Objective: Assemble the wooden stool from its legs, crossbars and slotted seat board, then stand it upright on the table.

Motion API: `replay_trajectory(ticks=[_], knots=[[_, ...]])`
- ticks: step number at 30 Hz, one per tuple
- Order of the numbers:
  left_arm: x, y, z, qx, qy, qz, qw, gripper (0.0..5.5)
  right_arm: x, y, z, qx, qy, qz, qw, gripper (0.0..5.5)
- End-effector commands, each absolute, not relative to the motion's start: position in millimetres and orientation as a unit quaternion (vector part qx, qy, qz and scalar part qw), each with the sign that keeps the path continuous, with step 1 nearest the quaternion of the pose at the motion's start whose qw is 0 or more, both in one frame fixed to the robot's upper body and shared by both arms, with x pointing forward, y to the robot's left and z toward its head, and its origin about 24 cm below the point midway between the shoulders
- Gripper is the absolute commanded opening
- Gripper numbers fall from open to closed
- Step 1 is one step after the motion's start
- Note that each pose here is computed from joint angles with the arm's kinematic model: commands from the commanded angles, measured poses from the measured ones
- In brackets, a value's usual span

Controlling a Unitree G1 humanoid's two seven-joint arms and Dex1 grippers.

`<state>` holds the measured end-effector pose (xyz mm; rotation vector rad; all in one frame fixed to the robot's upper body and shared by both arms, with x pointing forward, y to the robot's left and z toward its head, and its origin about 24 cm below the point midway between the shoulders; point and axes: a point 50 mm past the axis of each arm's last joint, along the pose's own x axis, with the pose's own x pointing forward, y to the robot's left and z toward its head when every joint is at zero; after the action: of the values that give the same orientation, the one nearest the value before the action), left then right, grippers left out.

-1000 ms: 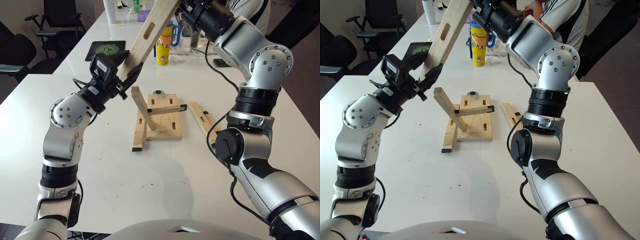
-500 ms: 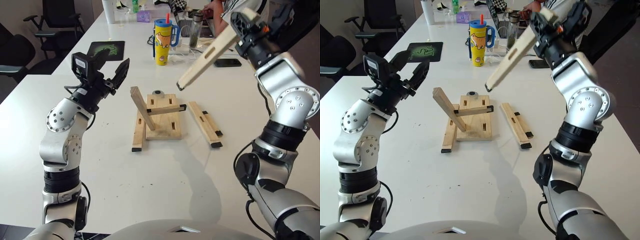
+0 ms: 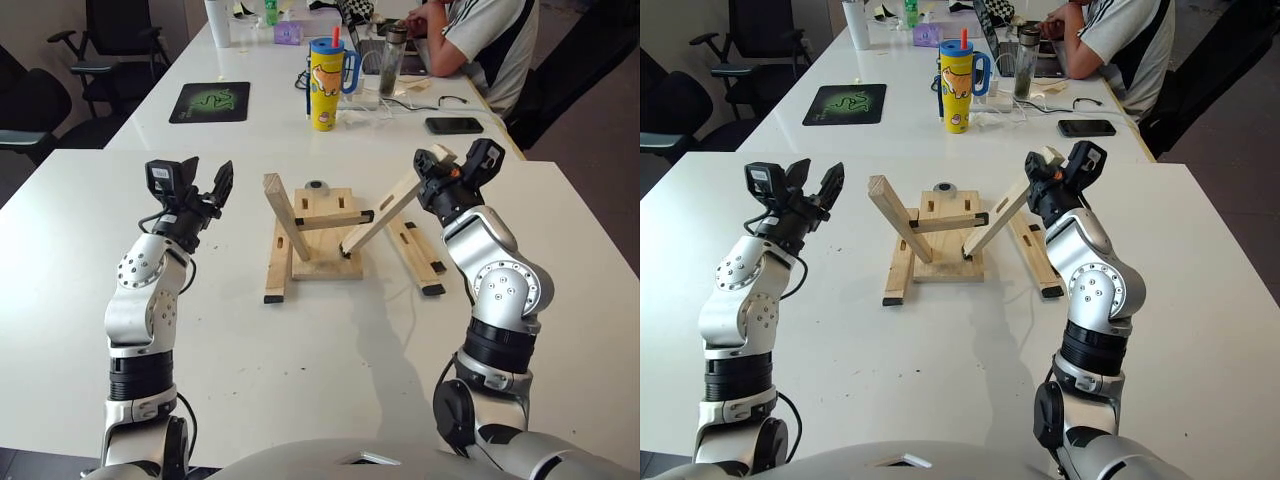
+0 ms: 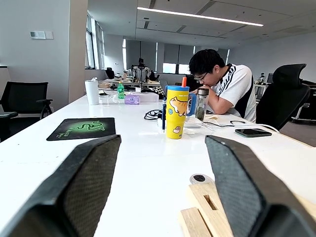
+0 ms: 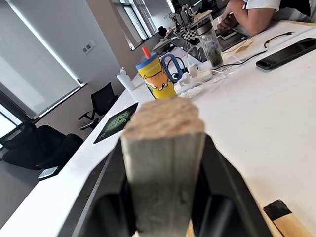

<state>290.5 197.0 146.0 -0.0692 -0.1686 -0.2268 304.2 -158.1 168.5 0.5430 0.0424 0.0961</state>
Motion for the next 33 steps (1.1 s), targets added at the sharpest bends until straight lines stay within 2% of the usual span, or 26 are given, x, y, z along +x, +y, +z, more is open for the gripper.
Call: replay_trajectory(ticks=[1, 5, 11, 15, 24, 33], knots=[[288.2, 199.1, 140.3, -0.034, -0.076, -0.102, 0.991, 3.15, 299.9, -164.1, 149.9, 0.243, 0.045, 0.001, 0.969, 1.02], [286.3, 197.3, 138.1, -0.037, -0.073, -0.102, 0.991, 3.15, 296.0, -170.2, 144.3, 0.217, 0.044, -0.027, 0.975, 1.02], [285.0, 191.0, 137.5, -0.041, -0.071, -0.109, 0.991, 3.15, 290.2, -171.2, 117.8, 0.179, 0.068, -0.04, 0.981, 1.02], [284.1, 185.4, 139.2, -0.042, -0.073, -0.115, 0.99, 3.15, 289.1, -170.9, 108.5, 0.127, 0.053, -0.037, 0.99, 1.03], [277.1, 140.3, 153.4, -0.064, -0.092, -0.189, 0.976, 3.15, 288.5, -148.7, 104.6, 0.113, 0.021, 0.021, 0.993, 1.03], [273.2, 139.4, 165.5, -0.101, -0.11, -0.182, 0.972, 3.15, 284.2, -146.8, 100.8, 0.079, 0.019, 0.045, 0.996, 1.03]])
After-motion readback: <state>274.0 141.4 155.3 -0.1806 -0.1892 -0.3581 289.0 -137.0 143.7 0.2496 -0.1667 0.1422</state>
